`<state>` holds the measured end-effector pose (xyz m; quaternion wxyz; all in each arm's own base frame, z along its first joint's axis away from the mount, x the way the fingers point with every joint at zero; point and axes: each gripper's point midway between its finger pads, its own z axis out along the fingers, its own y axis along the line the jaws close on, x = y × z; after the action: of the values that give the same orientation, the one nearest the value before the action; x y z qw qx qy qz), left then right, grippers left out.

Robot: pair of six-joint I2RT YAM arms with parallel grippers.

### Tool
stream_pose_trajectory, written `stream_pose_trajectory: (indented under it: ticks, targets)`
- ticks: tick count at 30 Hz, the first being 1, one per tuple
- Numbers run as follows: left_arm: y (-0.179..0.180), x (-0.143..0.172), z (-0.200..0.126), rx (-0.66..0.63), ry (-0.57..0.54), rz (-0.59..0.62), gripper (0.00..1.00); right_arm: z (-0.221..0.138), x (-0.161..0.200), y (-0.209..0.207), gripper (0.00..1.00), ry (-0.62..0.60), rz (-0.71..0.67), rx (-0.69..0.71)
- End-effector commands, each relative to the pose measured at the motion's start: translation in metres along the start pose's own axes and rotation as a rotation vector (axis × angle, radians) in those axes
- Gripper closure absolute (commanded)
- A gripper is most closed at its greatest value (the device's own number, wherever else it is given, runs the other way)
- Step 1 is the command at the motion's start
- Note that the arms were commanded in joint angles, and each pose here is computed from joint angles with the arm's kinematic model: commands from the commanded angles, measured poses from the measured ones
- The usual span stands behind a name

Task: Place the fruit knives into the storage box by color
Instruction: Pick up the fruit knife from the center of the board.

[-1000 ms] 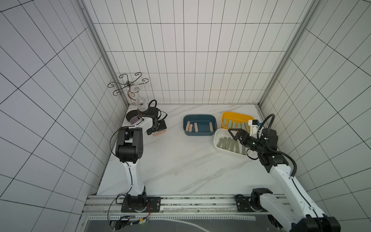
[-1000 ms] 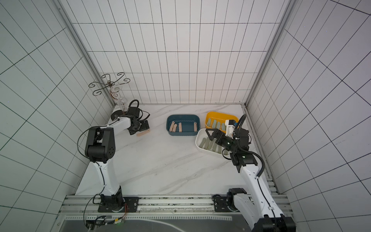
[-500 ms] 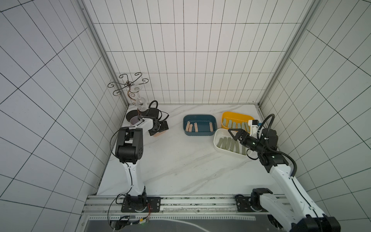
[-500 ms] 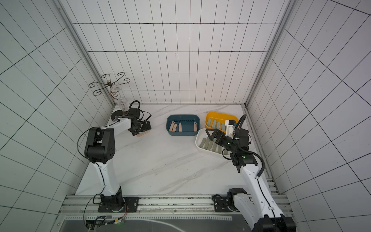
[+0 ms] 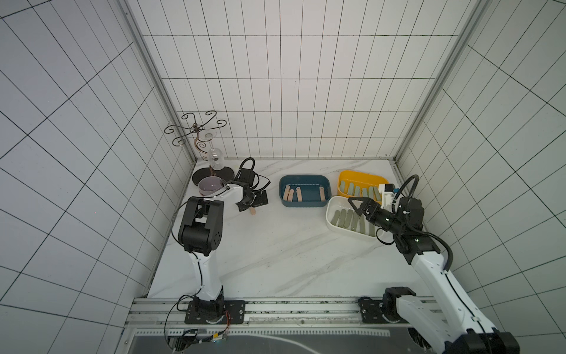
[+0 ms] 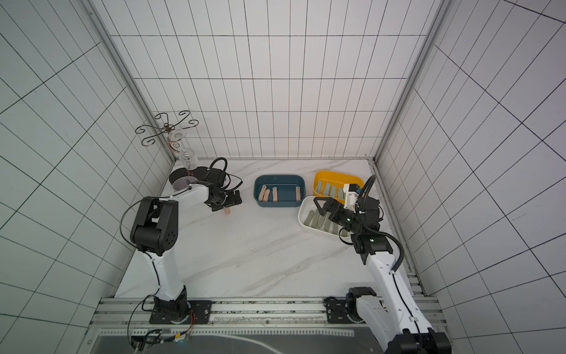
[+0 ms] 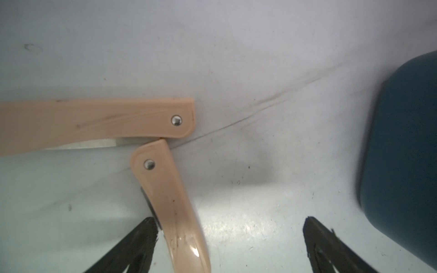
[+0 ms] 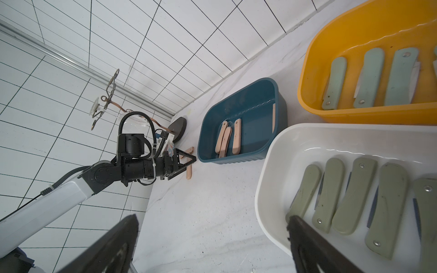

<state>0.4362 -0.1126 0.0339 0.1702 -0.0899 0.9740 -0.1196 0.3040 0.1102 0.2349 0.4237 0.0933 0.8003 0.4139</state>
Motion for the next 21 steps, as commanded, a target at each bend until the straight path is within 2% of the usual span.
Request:
stream_pose_trajectory:
  ticks: [1, 6, 9, 16, 21]
  targets:
    - [0.013, 0.007, -0.006, -0.118, 0.013, 0.011, 0.05, 0.000, 0.009, -0.011, 0.00, 0.008, 0.017, 0.011]
    - [0.030, 0.005, -0.006, -0.268, -0.006, 0.002, 0.10, 0.002, 0.007, -0.010, 0.00, 0.010, 0.020, 0.004]
    - [0.037, 0.002, -0.005, -0.312, -0.027, -0.026, 0.19, 0.002, 0.008, -0.010, 0.00, 0.011, 0.022, 0.002]
    - [0.036, -0.001, 0.004, -0.314, -0.031, -0.055, 0.41, 0.002, 0.008, -0.010, 0.00, 0.011, 0.017, 0.000]
    - [0.031, 0.003, 0.008, -0.314, -0.028, -0.053, 0.45, 0.002, 0.008, -0.010, 0.00, 0.012, 0.012, 0.000]
